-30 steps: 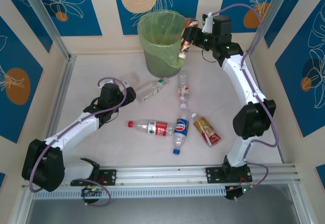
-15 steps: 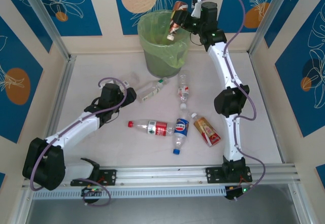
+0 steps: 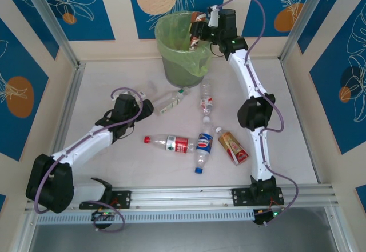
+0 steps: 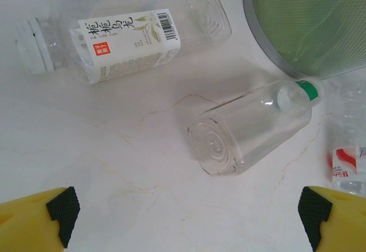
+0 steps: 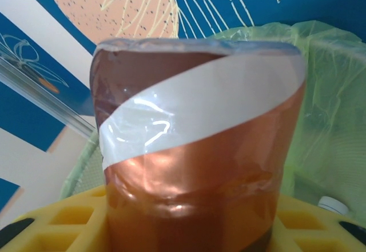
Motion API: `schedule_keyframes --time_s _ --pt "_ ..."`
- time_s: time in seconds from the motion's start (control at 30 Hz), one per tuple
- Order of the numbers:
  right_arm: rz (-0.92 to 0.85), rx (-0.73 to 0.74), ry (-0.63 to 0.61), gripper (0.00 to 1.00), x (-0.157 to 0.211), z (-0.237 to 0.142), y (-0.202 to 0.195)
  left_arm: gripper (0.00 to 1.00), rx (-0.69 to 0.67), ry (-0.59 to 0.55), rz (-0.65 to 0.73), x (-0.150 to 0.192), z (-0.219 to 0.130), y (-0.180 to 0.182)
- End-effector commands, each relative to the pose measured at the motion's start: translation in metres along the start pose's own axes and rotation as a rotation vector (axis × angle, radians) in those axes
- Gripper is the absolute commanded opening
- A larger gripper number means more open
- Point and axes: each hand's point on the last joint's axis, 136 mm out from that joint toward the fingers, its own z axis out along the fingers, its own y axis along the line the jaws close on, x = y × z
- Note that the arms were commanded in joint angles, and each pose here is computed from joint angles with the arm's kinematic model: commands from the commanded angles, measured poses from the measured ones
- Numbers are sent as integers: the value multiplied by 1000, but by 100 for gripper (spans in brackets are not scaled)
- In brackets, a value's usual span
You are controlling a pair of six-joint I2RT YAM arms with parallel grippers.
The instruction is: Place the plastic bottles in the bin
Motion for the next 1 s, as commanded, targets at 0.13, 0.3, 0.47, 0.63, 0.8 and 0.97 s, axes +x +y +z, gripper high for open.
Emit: schedule_keyframes --time_s 0.13,0.3,0.47,0.63,0.8,0.97 --pt "-129 151 46 52 20 5 -15 100 -10 29 -3 7 2 1" --pt "-152 178 71 59 25 3 -13 100 -14 33 -3 8 3 2" --pt "-173 187 74 62 23 -4 -4 100 -17 37 -1 9 5 3" --pt "-164 168 67 66 16 -13 7 100 -15 37 -1 9 5 2" --pt "-168 136 50 70 7 -23 22 100 -15 39 0 9 6 2" --pt "-178 109 29 72 -3 -32 36 100 -15 41 2 9 6 2"
